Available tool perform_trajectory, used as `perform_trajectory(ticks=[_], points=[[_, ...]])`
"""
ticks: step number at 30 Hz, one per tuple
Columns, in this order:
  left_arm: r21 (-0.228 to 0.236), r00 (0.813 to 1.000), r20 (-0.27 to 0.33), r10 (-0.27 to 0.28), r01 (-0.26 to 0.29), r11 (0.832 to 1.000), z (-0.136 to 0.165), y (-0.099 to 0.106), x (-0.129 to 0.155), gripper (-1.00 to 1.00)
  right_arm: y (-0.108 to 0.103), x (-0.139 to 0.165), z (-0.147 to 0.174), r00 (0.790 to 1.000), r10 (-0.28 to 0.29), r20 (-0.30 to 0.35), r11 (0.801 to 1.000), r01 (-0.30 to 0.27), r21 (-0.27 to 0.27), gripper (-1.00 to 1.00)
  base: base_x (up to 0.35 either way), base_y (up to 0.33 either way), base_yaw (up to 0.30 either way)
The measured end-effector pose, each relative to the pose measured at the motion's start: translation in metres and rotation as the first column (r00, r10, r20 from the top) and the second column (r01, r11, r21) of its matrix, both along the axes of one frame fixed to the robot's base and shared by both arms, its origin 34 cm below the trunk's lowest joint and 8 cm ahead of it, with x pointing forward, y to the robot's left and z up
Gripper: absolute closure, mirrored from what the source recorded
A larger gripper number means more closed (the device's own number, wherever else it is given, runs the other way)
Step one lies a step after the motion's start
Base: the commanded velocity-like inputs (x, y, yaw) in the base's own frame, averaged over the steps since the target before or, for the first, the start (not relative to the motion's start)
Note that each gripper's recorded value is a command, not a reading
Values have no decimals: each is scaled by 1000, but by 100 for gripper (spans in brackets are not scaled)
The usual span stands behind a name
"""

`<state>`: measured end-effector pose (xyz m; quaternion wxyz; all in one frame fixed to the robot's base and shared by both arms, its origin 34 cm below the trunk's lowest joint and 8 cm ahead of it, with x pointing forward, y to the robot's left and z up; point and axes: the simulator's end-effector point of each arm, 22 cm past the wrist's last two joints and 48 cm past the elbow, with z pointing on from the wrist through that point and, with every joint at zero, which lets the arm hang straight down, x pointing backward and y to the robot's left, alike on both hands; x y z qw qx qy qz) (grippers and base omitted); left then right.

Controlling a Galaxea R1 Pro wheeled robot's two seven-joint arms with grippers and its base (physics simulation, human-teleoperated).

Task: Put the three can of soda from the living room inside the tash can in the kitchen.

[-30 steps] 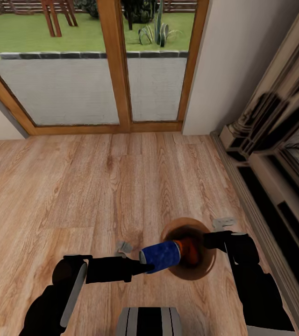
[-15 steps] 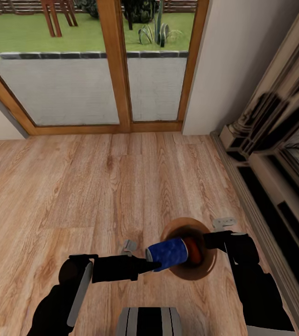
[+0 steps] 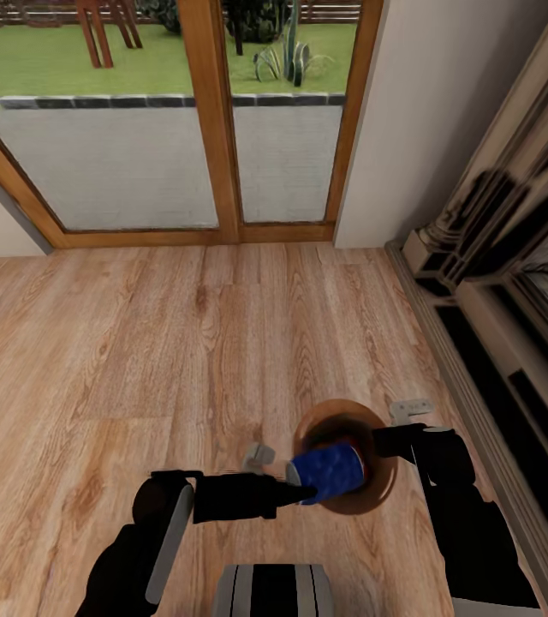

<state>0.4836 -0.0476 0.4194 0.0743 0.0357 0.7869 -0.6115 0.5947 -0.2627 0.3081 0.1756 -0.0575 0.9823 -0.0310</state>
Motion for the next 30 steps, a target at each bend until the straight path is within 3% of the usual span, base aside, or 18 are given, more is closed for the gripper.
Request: perform_trajectory(ticks=[8, 11, 16, 21, 26, 30], points=[[164, 999, -31, 26, -21, 986, -40, 10, 0, 100, 0, 0, 0, 1000, 0, 0, 1000, 0, -2, 100, 0, 0, 0], [139, 998, -44, 45, -39, 990, -36, 8, 3, 100, 0, 0, 0, 1000, 0, 0, 1000, 0, 0, 100, 0, 0, 0], [171, 990, -85, 110, -94, 981, -45, 9, 13, 100, 0, 0, 0, 1000, 0, 0, 1000, 0, -1, 100, 0, 0, 0], [154, 980, -170, 102, -76, 985, -41, -28, 14, 100, 0, 0, 0, 1000, 0, 0, 1000, 0, 0, 100, 0, 0, 0], [178, 963, -235, 129, -88, 980, -44, -34, 13, 100, -1, 0, 0, 1000, 0, 0, 1000, 0, -3, 100, 0, 0, 0], [182, 962, -239, 133, -90, 979, -45, -34, 14, 100, 0, 0, 0, 1000, 0, 0, 1000, 0, -1, 100, 0, 0, 0]])
